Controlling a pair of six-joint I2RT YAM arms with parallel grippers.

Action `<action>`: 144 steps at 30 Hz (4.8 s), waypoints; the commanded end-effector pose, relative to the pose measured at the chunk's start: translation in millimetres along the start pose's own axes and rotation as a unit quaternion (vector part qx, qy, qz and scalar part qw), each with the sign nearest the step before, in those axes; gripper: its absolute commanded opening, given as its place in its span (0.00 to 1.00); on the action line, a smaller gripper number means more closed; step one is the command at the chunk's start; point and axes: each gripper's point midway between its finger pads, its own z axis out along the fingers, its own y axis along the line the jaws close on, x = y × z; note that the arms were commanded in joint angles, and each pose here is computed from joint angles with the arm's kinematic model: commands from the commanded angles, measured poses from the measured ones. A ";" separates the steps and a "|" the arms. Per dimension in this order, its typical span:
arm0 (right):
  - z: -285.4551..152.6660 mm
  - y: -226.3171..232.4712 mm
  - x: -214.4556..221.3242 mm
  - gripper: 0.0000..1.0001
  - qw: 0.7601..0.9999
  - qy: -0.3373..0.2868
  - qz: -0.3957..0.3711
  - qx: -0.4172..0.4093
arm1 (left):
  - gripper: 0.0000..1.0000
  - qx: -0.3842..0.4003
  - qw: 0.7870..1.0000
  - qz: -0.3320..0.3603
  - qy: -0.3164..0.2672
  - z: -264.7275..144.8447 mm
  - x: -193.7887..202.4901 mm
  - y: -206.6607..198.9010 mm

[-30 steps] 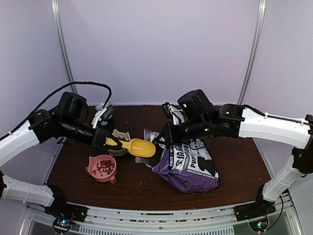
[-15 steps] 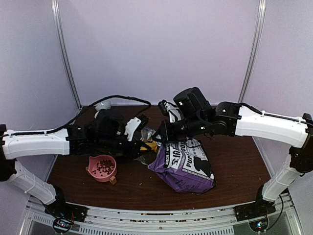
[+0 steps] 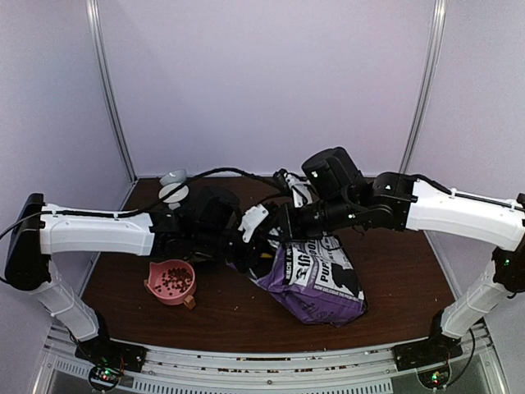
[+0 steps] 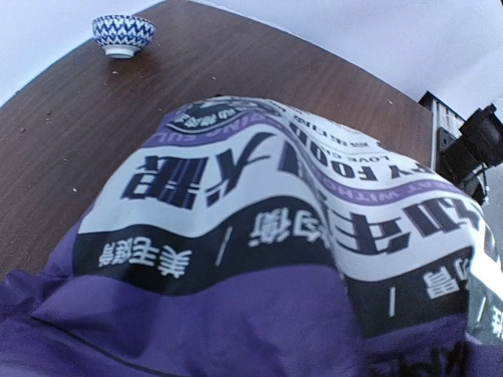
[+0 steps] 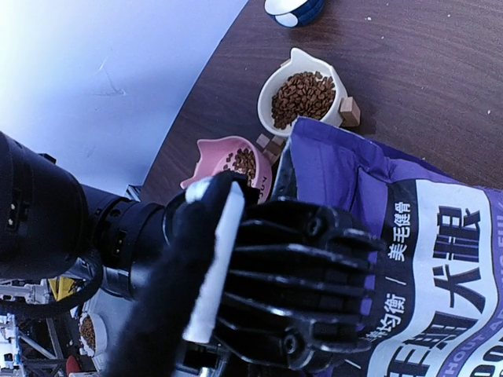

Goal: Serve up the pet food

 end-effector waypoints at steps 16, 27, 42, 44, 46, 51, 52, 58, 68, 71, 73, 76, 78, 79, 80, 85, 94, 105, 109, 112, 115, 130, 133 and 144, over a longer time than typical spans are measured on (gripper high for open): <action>-27.5 -2.4 -36.8 0.00 0.997 -0.071 0.019 -0.023 | 0.00 0.295 0.950 0.000 0.099 -29.7 33.0 -119.8; -33.3 -8.3 -33.0 0.00 0.997 -0.075 0.022 -0.020 | 0.00 0.105 0.994 0.014 0.020 -48.7 6.6 -62.1; -43.3 1.6 -33.2 0.00 0.996 -0.076 0.007 -0.041 | 0.00 -0.189 0.980 0.011 -0.054 -16.3 -53.7 43.9; -44.7 1.2 -33.4 0.00 0.996 -0.079 0.006 -0.041 | 0.00 -0.189 0.981 0.022 -0.040 -4.3 -47.4 45.7; -46.1 1.0 -34.2 0.00 0.996 -0.082 0.005 -0.039 | 0.00 -0.172 0.985 0.029 -0.021 9.6 -36.4 42.2; -49.5 1.3 -37.2 0.00 0.995 -0.090 0.003 -0.039 | 0.00 -0.086 0.994 0.055 0.031 37.3 -5.3 17.9; -49.6 1.1 -37.7 0.00 0.995 -0.091 0.003 -0.039 | 0.00 -0.068 0.994 0.067 0.044 41.4 0.8 11.4; -46.9 -2.7 -35.1 0.00 0.995 -0.088 0.005 -0.036 | 0.00 0.099 0.987 0.093 0.081 51.3 21.5 -51.3; -49.1 -10.7 -33.3 0.00 0.995 -0.090 0.015 -0.030 | 0.00 0.127 0.990 0.058 0.009 38.4 -12.5 -66.1; -50.7 -12.1 -32.5 0.00 0.996 -0.089 0.014 -0.027 | 0.00 0.021 0.998 0.039 -0.053 28.7 -35.8 -32.2; -52.4 -13.5 -30.8 0.00 0.996 -0.088 0.013 -0.025 | 0.00 -0.048 0.994 0.020 -0.095 17.2 -51.0 -9.3; -55.3 -15.6 -27.5 0.00 0.996 -0.085 0.011 -0.022 | 0.00 -0.121 0.983 0.006 -0.140 4.9 -67.9 14.5; -57.7 -16.3 -25.5 0.00 0.996 -0.082 0.010 -0.020 | 0.00 -0.152 0.975 -0.002 -0.162 1.3 -76.1 25.0; -58.9 -16.4 -25.0 0.00 0.996 -0.081 0.010 -0.020 | 0.00 -0.165 0.972 -0.007 -0.170 1.0 -78.8 29.6; -59.9 -16.9 -24.4 0.00 0.996 -0.081 0.009 -0.019 | 0.00 -0.170 0.969 -0.007 -0.177 1.9 -82.5 31.0; -60.8 -21.0 -24.1 0.00 0.996 -0.084 0.010 -0.011 | 0.00 -0.162 0.977 0.011 -0.141 30.5 -79.2 29.0; -61.8 -25.1 -30.2 0.00 0.995 -0.095 0.015 -0.007 | 0.00 -0.020 0.994 0.099 0.047 66.5 14.0 -12.4; -68.3 -35.8 -34.1 0.00 0.994 -0.106 0.024 0.005 | 0.00 0.221 0.962 0.085 0.133 34.3 58.9 -103.4; -71.0 -40.2 -32.5 0.00 0.994 -0.108 0.028 0.011 | 0.00 0.260 0.954 0.056 0.134 21.3 59.6 -116.9; -72.9 -41.2 -32.6 0.00 0.993 -0.109 0.030 0.013 | 0.00 0.289 0.948 0.030 0.128 12.2 57.6 -126.5; -74.8 -41.7 -32.2 0.00 0.993 -0.111 0.032 0.013 | 0.00 0.300 0.947 0.008 0.118 4.6 53.0 -130.7; -81.6 -45.5 -30.1 0.00 0.992 -0.119 0.041 0.017 | 0.00 0.238 0.951 -0.185 0.063 -19.8 9.1 -90.1; -82.4 -46.4 -30.2 0.00 0.992 -0.120 0.042 0.018 | 0.00 0.237 0.943 -0.228 0.042 -32.6 -3.2 -80.3; -81.5 -45.2 -32.0 0.00 0.991 -0.122 0.044 0.015 | 0.00 0.231 0.906 -0.353 -0.040 -71.7 -33.5 -44.1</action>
